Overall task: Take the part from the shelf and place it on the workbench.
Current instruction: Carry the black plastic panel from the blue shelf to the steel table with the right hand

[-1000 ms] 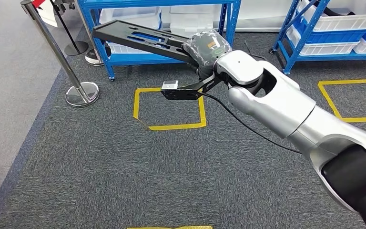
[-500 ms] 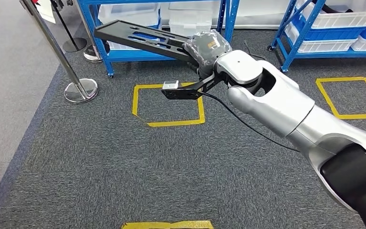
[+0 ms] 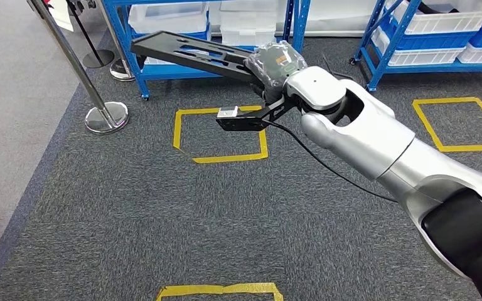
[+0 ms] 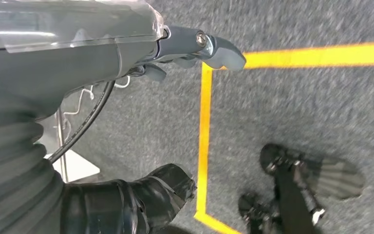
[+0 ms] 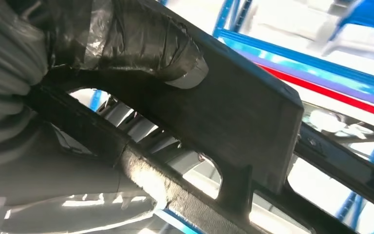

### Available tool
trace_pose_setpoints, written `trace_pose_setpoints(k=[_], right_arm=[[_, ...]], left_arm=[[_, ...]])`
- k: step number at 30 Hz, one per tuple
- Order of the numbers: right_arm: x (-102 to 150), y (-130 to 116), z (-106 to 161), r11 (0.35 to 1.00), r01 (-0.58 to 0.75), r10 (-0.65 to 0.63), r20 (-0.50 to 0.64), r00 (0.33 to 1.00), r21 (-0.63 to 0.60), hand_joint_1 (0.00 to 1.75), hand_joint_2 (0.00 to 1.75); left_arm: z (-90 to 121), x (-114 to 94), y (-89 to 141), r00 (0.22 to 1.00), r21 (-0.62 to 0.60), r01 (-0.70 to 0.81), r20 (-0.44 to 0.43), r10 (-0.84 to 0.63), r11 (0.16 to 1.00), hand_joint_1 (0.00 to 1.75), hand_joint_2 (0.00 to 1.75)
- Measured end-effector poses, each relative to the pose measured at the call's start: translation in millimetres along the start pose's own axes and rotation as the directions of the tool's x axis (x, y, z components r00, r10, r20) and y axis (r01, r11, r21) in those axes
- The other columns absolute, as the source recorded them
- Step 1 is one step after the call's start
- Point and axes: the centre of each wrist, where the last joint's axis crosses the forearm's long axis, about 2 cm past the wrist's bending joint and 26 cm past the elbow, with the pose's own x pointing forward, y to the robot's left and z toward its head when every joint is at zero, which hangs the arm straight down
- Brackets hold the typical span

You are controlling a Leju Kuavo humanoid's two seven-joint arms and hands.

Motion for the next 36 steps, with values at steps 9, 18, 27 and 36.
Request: trace_pose_setpoints(k=[9,18,27,36], right_arm=[[-21,-1,2,0.999,-0.021,0.022,-0.054,0.998,0.025,1.75,1.75],[-61,-15,8,0.996,-0.075,0.081,-0.166,0.983,0.041,1.75,1.75],[-99,-56,11,0.988,-0.121,0.144,-0.298,0.944,0.094,1.75,1.75],[-128,-70,18,0.985,-0.128,0.161,-0.383,0.909,0.112,1.75,1.75]], left_arm=[[1,-3,1,1.0,0.012,-0.007,-0.01,0.007,1.0,0.0,1.75],[0,-1,3,1.0,0.015,0.002,-0.008,-0.002,1.0,0.0,1.75],[0,-2,0,1.0,0.009,0.005,-0.013,-0.005,1.0,0.0,1.75],[2,-5,-6,1.0,0.008,0.003,-0.01,-0.003,1.0,0.0,1.75]])
